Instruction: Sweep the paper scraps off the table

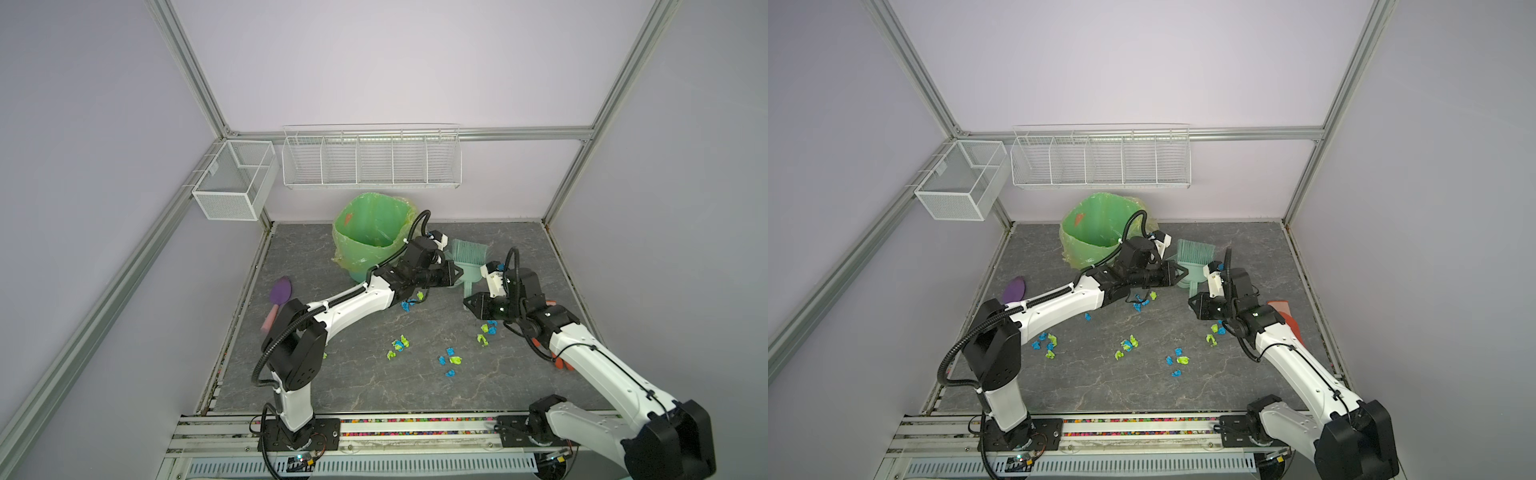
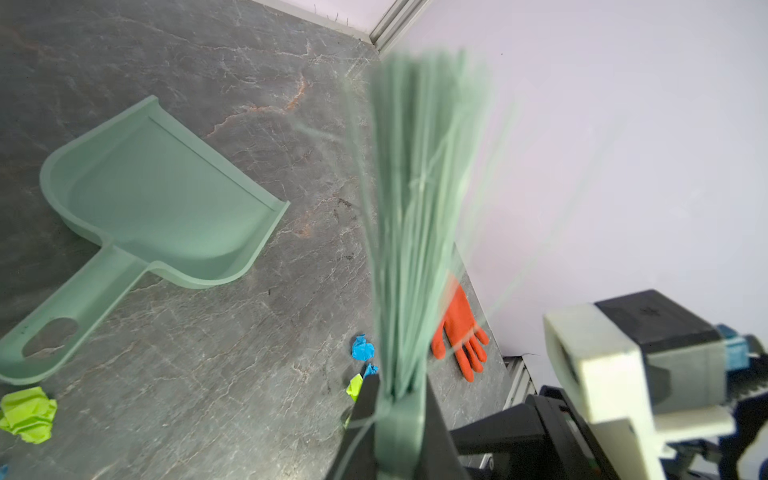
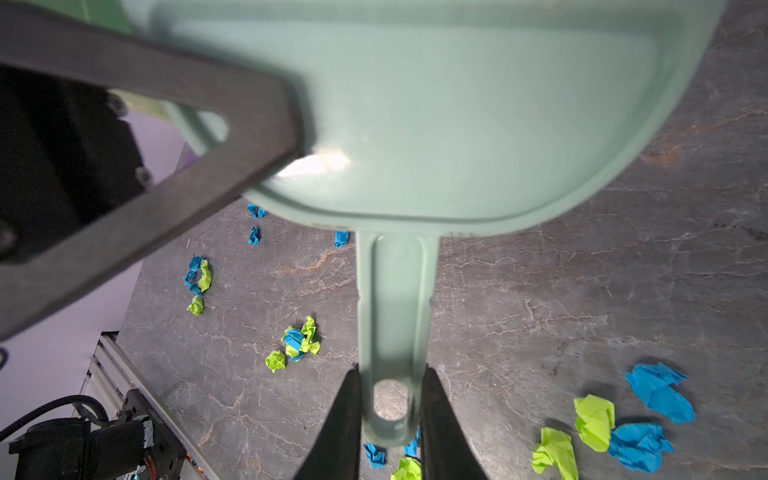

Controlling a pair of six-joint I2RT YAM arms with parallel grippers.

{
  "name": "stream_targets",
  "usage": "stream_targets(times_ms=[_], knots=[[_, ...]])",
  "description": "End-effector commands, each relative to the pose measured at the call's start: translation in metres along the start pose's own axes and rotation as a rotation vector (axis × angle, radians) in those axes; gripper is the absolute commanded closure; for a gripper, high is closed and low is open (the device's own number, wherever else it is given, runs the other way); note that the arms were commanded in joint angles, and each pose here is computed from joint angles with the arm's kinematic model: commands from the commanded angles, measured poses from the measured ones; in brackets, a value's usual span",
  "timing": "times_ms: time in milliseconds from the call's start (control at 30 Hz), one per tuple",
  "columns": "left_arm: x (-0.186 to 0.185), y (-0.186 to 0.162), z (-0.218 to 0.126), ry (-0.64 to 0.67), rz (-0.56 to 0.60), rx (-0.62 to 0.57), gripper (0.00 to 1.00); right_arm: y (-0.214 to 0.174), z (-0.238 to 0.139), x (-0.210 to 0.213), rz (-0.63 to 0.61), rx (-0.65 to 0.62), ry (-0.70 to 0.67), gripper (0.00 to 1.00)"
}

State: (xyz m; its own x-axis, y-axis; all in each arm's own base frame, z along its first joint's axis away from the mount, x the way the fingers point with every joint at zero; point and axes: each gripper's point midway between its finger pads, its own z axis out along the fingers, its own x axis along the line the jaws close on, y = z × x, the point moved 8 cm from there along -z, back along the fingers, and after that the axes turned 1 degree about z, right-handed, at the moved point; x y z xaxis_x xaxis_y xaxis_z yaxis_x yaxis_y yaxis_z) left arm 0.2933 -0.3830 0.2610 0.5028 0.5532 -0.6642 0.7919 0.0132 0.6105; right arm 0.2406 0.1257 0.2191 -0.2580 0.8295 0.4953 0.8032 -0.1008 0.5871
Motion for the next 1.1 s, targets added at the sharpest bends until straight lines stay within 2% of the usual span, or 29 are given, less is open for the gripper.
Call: stream_targets(times_ms=[0,100,333,367,400,433,467,867,1067], knots=[[-0.002,0.008,0.001,-0.006,0.001,-0.019,1.0,0.004,-0.001,0.006,-0.013,-0.021,0.03,0.68],[-0.002,0.009,0.0,0.009,-0.001,-0.022,1.0,0.004,-0.001,0.006,0.001,-0.013,0.014,0.46],[-0.002,0.013,-0.012,0.034,0.005,-0.056,1.0,0.002,-0.005,0.004,0.035,-0.008,-0.003,0.2],[-0.002,0.014,-0.015,0.036,0.005,-0.061,1.0,0.001,-0.005,0.003,0.05,-0.007,-0.021,0.14],[-0.002,0.015,-0.018,0.036,0.005,-0.069,1.0,0.0,-0.006,0.0,0.068,-0.005,-0.045,0.03],[0.0,0.015,-0.02,0.04,0.003,-0.074,1.0,0.0,-0.007,-0.001,0.077,-0.002,-0.055,0.04],[0.001,0.016,-0.023,0.046,0.003,-0.081,1.0,-0.002,-0.007,-0.002,0.088,0.004,-0.059,0.11],[0.008,0.025,-0.055,0.057,-0.04,-0.172,1.0,-0.005,-0.015,0.006,0.226,-0.052,0.059,0.11],[0.005,0.035,-0.076,0.077,-0.026,-0.262,1.0,-0.001,-0.013,0.011,0.375,-0.108,0.197,0.11]])
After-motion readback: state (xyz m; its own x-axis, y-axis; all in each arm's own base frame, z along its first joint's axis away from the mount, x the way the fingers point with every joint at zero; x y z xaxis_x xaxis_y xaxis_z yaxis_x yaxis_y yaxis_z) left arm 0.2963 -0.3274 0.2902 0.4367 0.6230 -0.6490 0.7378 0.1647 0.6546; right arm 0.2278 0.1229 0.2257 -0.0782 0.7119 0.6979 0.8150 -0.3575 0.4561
